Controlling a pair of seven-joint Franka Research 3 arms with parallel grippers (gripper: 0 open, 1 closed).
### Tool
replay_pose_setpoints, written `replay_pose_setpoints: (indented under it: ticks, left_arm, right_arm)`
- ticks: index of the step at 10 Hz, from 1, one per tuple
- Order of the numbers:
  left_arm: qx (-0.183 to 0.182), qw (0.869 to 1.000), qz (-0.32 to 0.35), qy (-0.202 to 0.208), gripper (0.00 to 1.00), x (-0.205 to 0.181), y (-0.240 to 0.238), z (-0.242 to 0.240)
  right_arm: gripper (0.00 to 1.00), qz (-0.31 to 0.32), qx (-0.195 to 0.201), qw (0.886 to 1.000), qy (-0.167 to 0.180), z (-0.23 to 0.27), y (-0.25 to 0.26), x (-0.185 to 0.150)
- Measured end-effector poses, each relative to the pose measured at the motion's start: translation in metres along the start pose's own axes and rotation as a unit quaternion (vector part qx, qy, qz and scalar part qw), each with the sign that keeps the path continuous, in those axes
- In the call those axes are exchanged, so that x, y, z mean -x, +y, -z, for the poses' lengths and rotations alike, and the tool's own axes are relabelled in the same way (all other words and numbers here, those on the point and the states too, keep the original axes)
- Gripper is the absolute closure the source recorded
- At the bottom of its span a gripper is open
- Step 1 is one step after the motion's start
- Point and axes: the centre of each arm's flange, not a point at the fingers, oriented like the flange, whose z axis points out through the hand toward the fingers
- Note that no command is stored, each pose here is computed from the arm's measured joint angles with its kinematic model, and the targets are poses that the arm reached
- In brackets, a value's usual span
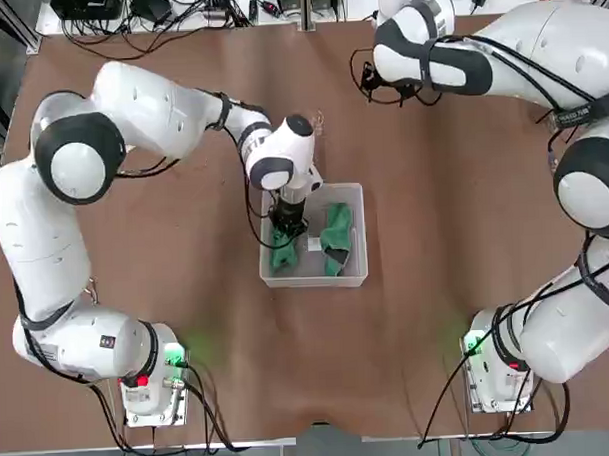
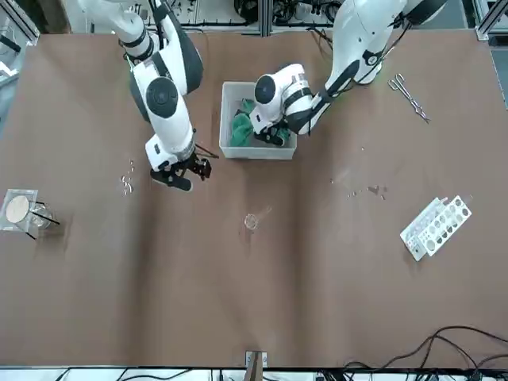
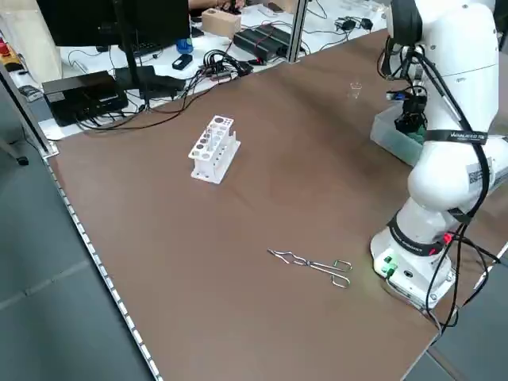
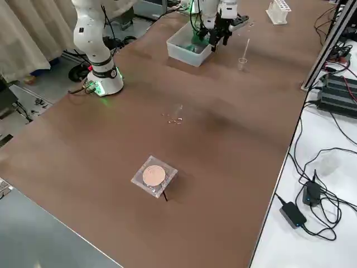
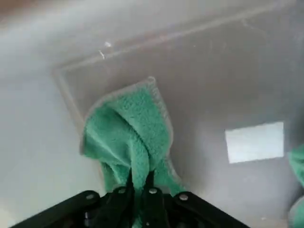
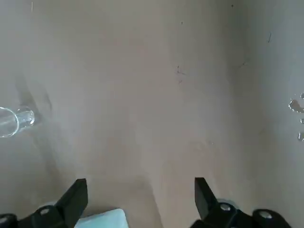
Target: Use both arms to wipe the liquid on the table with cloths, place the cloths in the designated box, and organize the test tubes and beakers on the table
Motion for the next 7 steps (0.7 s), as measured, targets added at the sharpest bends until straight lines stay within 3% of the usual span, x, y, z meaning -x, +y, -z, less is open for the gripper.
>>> replay_pose_setpoints:
  ticks: [4, 7]
  left_arm:
    - [-0.034, 0.996, 0.068, 0.043, 0.93, -0.039, -0.048, 0.135]
    - [-0.039, 0.99, 0.131, 0.044, 0.93, -0.079, -0.134, 0.187]
  right_arm:
    - [0.0, 0.013, -0.001, 1.0, -0.001, 0.0, -0.007, 0.008]
    - [0.0, 0.04, 0.008, 0.999, -0.006, -0.001, -0.055, 0.072]
